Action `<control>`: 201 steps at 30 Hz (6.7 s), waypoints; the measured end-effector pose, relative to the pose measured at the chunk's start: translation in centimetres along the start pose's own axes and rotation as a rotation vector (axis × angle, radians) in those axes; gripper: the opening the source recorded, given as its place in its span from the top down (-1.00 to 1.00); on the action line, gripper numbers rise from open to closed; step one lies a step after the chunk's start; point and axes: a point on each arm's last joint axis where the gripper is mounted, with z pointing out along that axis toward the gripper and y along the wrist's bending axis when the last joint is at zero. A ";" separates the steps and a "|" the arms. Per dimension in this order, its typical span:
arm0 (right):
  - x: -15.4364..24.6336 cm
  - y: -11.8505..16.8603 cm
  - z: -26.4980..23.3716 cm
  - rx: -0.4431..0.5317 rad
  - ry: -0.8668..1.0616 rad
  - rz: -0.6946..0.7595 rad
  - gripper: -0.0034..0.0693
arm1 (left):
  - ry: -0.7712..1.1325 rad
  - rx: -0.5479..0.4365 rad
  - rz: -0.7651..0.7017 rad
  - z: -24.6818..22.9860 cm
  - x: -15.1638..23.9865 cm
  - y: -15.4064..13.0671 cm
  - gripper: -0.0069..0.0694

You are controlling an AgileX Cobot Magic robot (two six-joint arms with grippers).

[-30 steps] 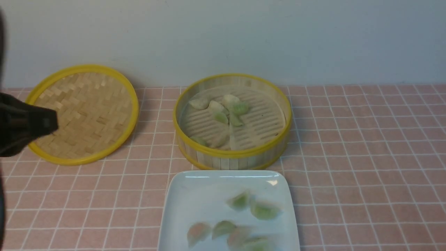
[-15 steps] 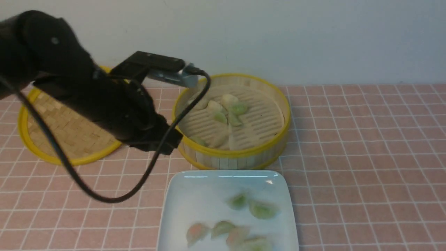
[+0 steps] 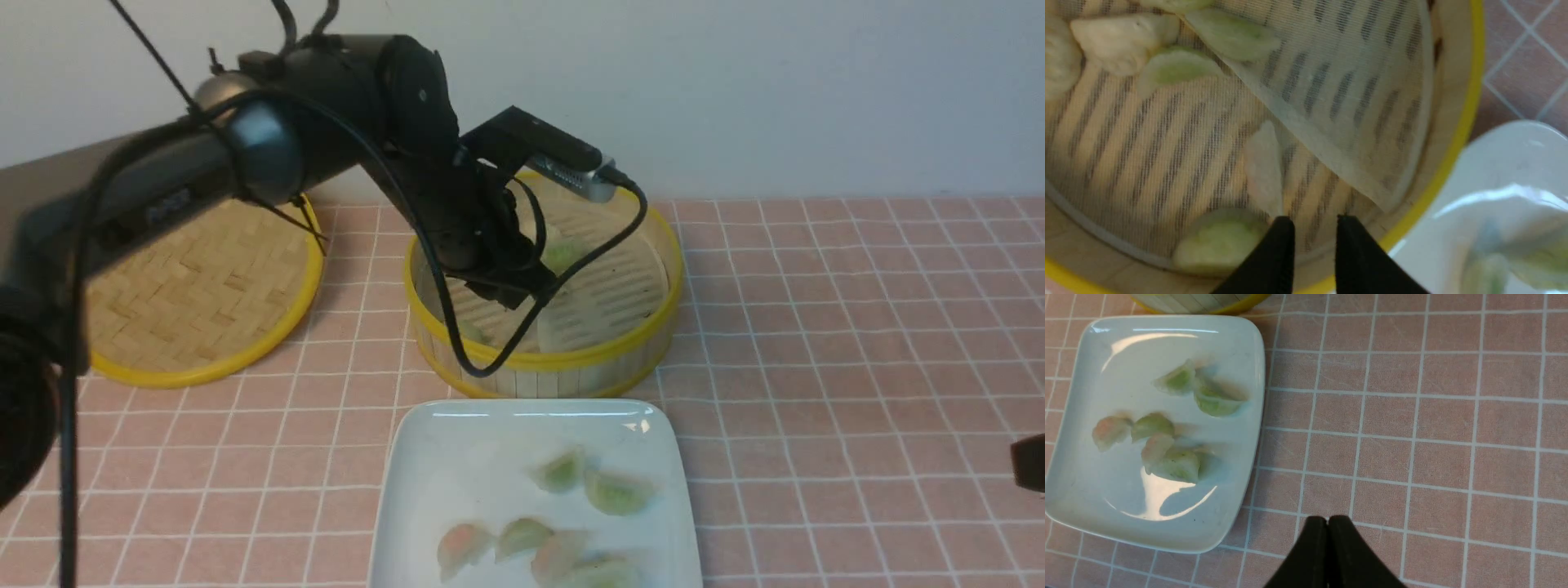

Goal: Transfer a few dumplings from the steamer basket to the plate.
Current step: Use the left arm to grab a dumpling from the steamer, then use the left arm to put the dumpling into the plate, then use the right arm to grab a dumpling from inside the steamer, then use the right arm to put the dumpling into the plate, then use the right arm to grab a dumpling from inside the steamer

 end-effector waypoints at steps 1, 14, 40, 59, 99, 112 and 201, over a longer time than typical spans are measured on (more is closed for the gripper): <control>0.0 0.0 0.0 0.000 0.000 0.000 0.94 | 0.002 -0.004 -0.004 0.7 -0.1 0.2 0.25; 0.0 0.0 0.0 -0.001 0.001 -0.014 0.93 | 0.063 -0.046 -0.101 7.7 -0.4 1.8 0.08; -0.1 0.2 0.0 -0.018 -0.010 -0.043 0.93 | 0.388 0.120 -0.186 -4.4 7.6 -4.5 0.38; -6.7 1.4 -0.4 -0.084 -0.087 -0.113 0.93 | 0.311 0.109 -0.160 1.0 6.9 -4.9 -0.47; -19.4 12.0 36.8 -0.167 0.186 -0.486 -0.12 | -0.170 -0.112 -0.286 -27.6 17.2 -8.6 0.84; -22.4 12.9 30.8 -0.068 0.169 -0.500 0.44 | -0.168 -0.137 -0.276 -27.6 17.2 -8.4 0.84; -25.9 13.3 29.0 -0.052 -0.040 -0.575 -0.12 | -0.168 -0.130 -0.276 -27.6 17.2 -8.5 0.84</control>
